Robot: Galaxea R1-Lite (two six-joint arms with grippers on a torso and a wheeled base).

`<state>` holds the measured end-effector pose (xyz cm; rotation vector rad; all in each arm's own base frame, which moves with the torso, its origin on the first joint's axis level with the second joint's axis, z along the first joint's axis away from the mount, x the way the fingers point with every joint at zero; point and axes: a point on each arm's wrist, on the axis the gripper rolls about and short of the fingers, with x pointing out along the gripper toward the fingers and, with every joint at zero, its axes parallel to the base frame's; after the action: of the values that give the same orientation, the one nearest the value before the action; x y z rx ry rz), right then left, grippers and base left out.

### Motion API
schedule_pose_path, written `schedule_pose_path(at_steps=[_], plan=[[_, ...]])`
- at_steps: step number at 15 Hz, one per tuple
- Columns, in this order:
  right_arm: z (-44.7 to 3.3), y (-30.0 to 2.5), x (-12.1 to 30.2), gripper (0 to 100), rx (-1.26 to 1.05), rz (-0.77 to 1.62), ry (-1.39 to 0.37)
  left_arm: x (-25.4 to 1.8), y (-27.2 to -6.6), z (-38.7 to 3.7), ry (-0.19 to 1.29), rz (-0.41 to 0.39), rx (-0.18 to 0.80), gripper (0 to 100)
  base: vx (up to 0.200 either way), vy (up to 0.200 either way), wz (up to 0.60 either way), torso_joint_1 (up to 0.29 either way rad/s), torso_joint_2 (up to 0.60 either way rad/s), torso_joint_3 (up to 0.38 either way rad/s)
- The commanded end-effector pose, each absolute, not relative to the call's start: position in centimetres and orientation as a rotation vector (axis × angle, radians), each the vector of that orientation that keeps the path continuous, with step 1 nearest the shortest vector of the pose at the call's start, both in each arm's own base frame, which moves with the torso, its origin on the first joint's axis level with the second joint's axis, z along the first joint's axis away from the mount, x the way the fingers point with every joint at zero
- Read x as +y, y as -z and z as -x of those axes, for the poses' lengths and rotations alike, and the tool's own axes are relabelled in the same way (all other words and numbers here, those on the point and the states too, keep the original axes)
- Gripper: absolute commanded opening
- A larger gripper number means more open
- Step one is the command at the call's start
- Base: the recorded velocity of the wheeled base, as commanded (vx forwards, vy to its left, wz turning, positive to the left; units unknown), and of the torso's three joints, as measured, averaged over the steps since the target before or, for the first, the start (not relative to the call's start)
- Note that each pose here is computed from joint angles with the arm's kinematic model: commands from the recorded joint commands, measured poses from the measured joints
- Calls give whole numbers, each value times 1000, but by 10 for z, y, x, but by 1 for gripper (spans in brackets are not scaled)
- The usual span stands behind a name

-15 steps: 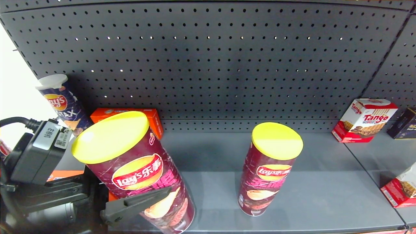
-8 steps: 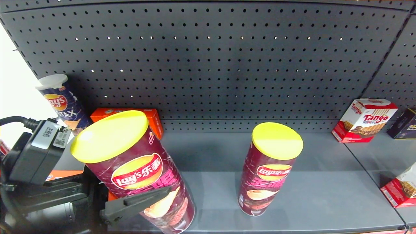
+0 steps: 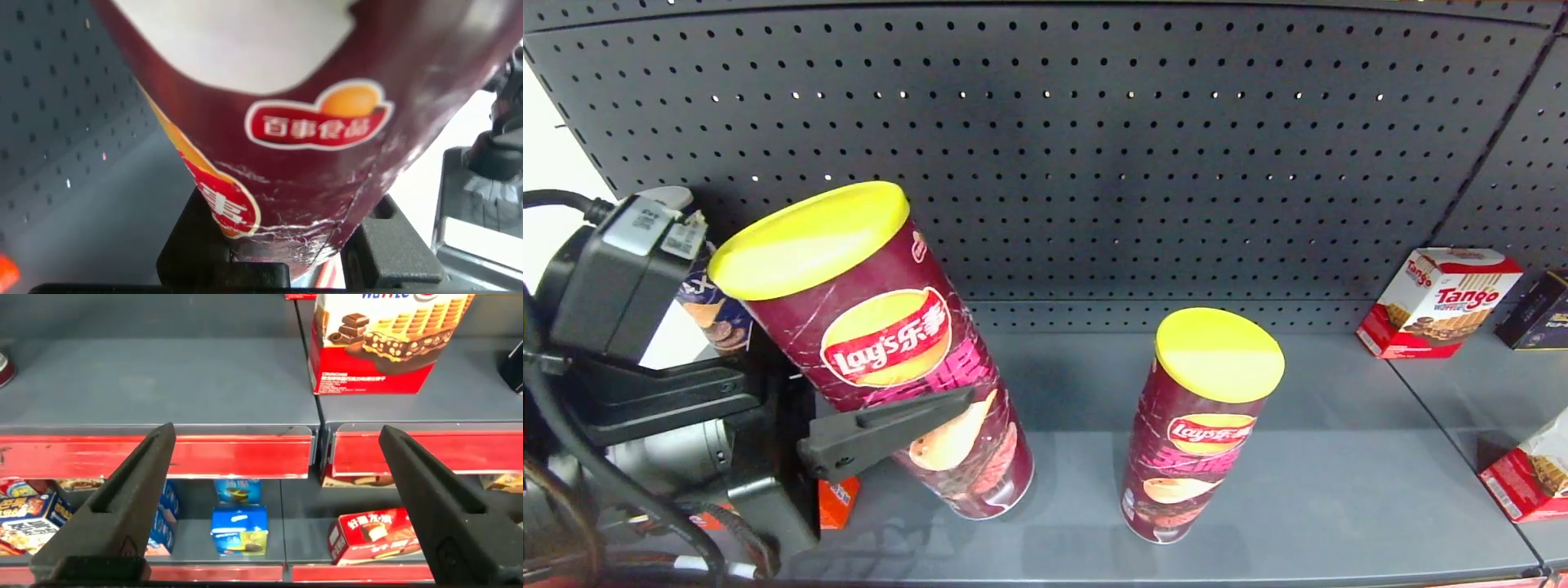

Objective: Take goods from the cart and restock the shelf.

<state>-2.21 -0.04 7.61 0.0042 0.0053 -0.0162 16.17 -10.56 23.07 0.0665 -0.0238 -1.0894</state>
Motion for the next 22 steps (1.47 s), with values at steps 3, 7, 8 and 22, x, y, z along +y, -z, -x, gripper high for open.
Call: schedule_pose_path(at_steps=[3, 7, 8, 22], plan=[[22, -76, 0, 100, 8, -5, 17, -115, -230, -166, 1116, -66, 41, 0, 0, 0, 0, 0, 0, 0], [22, -76, 0, 100, 8, -5, 17, -120, -246, -195, 1122, 14, 75, 0, 0, 0, 0, 0, 0, 0], [22, -76, 0, 100, 6, -5, 17, -124, -244, -210, 1106, 2, 81, 0, 0, 0, 0, 0, 0, 0], [22, -76, 0, 100, 6, -5, 15, -202, -223, -316, 1180, -239, 105, 0, 0, 0, 0, 0, 0, 0]])
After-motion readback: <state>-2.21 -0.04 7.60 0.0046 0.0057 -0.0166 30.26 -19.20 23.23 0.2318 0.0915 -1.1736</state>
